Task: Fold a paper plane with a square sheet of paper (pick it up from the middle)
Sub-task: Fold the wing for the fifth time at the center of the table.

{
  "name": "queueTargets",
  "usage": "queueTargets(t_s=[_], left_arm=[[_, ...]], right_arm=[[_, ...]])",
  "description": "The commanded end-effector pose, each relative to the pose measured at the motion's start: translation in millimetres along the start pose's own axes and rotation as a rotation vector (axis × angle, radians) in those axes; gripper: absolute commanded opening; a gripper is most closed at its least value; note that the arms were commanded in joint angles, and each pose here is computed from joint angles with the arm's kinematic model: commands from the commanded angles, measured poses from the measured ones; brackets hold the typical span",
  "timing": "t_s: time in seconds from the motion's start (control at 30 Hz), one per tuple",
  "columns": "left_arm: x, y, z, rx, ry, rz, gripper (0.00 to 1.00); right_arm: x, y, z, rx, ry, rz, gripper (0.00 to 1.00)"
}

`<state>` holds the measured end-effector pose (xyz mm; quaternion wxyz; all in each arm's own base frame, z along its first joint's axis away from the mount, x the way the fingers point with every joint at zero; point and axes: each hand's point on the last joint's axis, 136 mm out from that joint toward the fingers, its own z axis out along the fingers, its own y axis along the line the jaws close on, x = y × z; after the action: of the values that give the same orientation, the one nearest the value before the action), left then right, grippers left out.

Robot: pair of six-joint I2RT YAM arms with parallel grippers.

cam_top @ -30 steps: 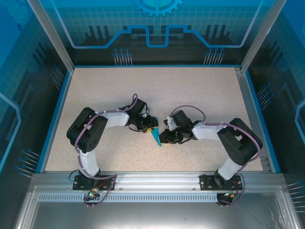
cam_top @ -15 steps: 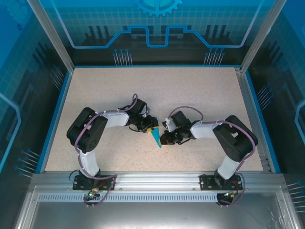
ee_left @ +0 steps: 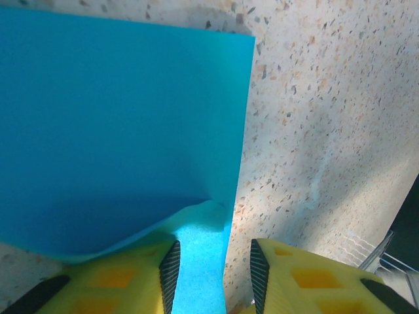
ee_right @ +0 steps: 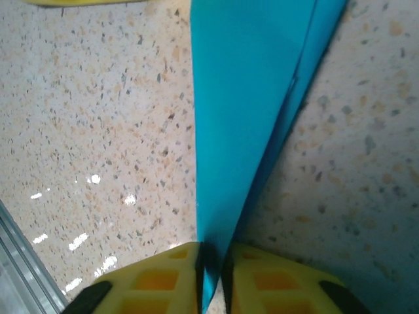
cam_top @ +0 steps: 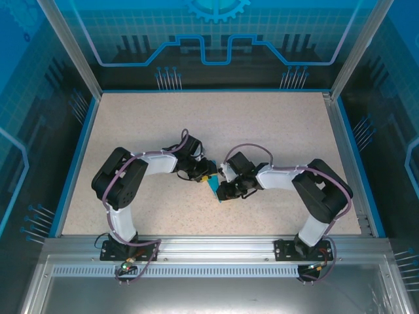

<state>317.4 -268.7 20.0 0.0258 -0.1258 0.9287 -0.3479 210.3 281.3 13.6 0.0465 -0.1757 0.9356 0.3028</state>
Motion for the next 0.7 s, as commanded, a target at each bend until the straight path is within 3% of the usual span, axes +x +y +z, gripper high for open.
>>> queueTargets(t_s=[0.0, 0.17, 0.27, 0.33, 0.47, 0.67], left_arm=[[10, 44, 5, -0.157, 0.013, -0.080, 0.38], [11, 44, 4, -0.155, 0.013, -0.075, 0.38], [11, 44, 4, -0.152, 0.013, -0.075, 0.38], [11, 43, 4, -0.149, 0.013, -0.075, 0.38], [11, 43, 5, -0.147, 0.015, -0.076, 0.38], [12, 44, 5, -0.150, 0.017, -0.074, 0.38]], right_arm=[[29, -5, -10, 0.029, 0.060, 0.065, 0.23], [-4, 4, -36, -0.019, -0.087, 0.122, 0.27], [-23, 18, -36, -0.148, -0.147, 0.167, 0.26], [-33, 33, -30, -0.243, -0.141, 0.184, 0.22], [-45, 34, -10, -0.298, -0.123, 0.270, 0.12], [-48, 28, -7, -0.292, -0.127, 0.292, 0.10]])
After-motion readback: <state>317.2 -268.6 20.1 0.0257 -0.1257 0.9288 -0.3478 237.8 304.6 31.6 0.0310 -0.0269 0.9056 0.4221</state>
